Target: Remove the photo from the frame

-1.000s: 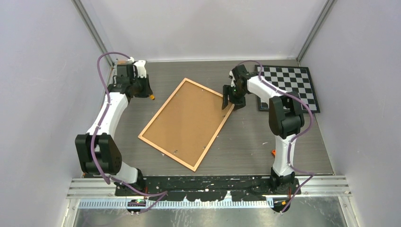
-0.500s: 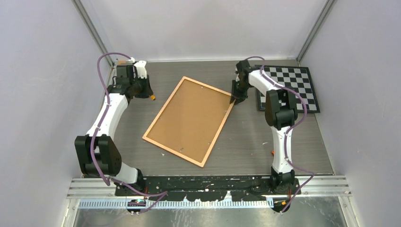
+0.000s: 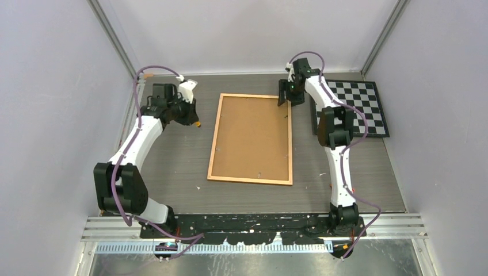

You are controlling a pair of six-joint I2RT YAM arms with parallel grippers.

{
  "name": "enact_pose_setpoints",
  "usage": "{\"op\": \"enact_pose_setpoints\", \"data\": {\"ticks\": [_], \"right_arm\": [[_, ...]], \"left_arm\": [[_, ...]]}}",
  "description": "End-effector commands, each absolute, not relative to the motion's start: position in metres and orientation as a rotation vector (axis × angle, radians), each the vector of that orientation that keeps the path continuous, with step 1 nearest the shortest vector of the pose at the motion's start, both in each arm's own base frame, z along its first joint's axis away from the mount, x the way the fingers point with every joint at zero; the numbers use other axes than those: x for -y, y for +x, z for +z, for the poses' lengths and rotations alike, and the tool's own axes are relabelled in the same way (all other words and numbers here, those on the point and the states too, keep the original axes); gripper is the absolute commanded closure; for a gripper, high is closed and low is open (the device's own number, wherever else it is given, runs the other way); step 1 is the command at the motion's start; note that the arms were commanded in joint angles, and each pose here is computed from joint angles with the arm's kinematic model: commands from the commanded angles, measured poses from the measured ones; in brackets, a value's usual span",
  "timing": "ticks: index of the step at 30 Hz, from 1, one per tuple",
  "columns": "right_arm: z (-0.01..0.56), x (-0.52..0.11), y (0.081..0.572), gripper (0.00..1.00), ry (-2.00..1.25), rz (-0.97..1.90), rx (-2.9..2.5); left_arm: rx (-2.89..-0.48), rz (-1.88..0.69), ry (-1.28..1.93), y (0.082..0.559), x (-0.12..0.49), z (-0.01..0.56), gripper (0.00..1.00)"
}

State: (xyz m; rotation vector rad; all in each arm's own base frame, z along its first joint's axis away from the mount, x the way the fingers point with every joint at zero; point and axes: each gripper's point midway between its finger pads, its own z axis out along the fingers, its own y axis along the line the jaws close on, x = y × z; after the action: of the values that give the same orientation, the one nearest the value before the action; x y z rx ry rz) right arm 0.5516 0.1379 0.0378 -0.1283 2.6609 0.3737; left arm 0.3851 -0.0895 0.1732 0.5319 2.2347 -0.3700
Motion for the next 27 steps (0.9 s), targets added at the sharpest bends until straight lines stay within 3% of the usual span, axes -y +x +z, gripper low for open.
{"op": "enact_pose_setpoints", "data": {"ticks": [1,7,13,27], "right_arm": [[0.103,-0.152,0.533,0.29,-0.220,0.450,-2.564],[0.122,-0.156,0.464,0.23,-0.263,0.581,-2.633],[0.103,-0.153,0.406,0.23,-0.257,0.635,-2.793],[0.074,-0.156,0.355,0.31,-0.219,0.682,-2.956]], "left_arm": [[-2.113,-0.443,0.780,0.371,0.121,0.185,1.00],[-2.041,-0.486,1.030,0.335,0.159,0.172,1.00],[-2.036,-0.477,1.107,0.331,0.176,0.160,1.00],[-2.062,-0.364,1.171,0.335,0.177,0.140,1.00]]}}
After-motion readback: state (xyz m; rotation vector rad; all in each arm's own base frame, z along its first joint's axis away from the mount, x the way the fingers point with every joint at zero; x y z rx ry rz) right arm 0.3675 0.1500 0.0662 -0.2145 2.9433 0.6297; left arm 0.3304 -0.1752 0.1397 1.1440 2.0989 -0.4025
